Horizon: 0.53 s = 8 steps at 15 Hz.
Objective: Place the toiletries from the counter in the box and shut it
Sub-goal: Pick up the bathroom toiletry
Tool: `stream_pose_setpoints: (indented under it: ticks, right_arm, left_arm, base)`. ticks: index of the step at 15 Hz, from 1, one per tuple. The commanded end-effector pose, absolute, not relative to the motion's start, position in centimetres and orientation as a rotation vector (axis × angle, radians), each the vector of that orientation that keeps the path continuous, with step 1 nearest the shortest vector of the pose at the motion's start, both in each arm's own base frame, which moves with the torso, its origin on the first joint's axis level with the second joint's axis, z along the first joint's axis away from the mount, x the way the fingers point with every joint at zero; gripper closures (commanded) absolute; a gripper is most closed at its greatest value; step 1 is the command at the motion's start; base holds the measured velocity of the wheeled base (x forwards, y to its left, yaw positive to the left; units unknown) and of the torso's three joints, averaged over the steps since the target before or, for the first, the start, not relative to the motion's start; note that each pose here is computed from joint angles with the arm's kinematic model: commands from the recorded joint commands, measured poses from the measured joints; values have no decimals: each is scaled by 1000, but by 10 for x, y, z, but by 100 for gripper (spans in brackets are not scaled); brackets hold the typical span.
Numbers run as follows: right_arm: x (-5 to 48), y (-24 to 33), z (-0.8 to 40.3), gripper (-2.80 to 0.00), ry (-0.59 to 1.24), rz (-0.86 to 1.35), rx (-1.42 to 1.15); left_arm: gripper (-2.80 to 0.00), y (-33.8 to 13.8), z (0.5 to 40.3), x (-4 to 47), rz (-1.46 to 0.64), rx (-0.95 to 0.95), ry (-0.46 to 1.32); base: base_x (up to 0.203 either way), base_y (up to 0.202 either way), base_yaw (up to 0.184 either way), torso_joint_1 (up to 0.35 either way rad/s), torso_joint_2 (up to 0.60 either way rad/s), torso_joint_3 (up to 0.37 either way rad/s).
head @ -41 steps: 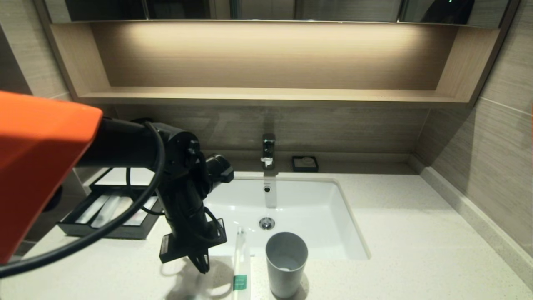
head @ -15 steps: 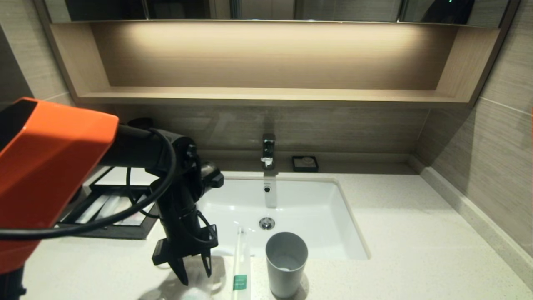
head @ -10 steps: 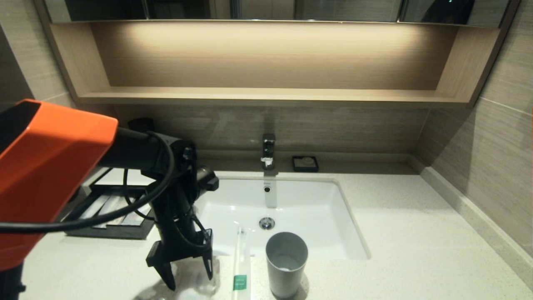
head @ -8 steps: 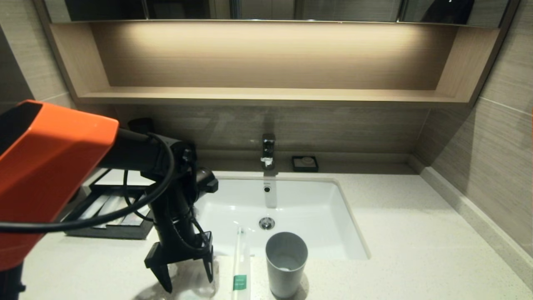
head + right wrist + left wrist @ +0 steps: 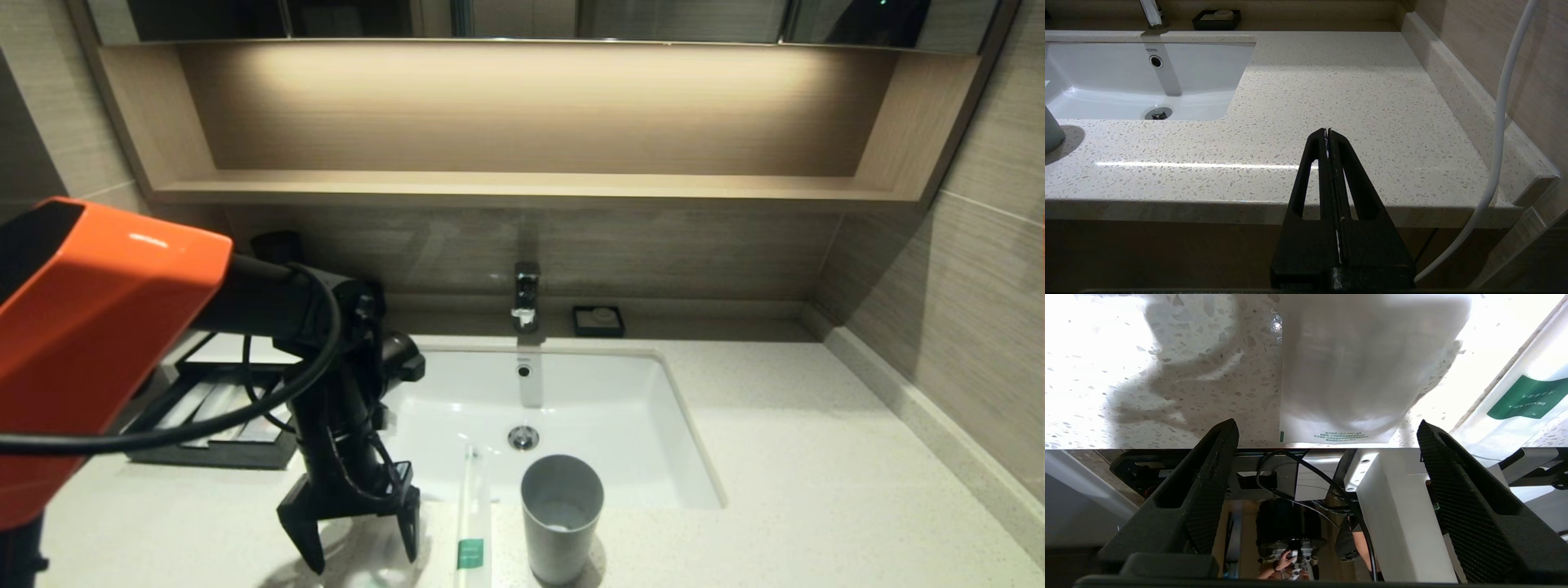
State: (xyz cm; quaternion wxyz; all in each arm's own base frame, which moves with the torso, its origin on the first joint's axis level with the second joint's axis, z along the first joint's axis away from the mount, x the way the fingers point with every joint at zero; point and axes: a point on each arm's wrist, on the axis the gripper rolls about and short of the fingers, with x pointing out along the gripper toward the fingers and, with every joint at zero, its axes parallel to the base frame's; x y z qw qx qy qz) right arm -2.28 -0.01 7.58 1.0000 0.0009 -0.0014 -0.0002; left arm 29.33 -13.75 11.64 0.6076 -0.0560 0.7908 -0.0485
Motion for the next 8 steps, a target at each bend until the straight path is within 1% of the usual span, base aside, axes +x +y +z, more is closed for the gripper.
stream_pose_setpoints:
  ticks: [1, 8]
  right_arm:
    - [-23, 0, 75, 0, -3, 0, 2]
    - [-23, 0, 75, 0, -3, 0, 2]
  left_arm:
    - [-280, -138, 113, 294, -104, -125, 1844]
    - [-280, -141, 109, 296, -168, -68, 1841]
  base:
    - [0, 0, 0, 0, 0, 0]
    - [0, 0, 0, 0, 0, 0]
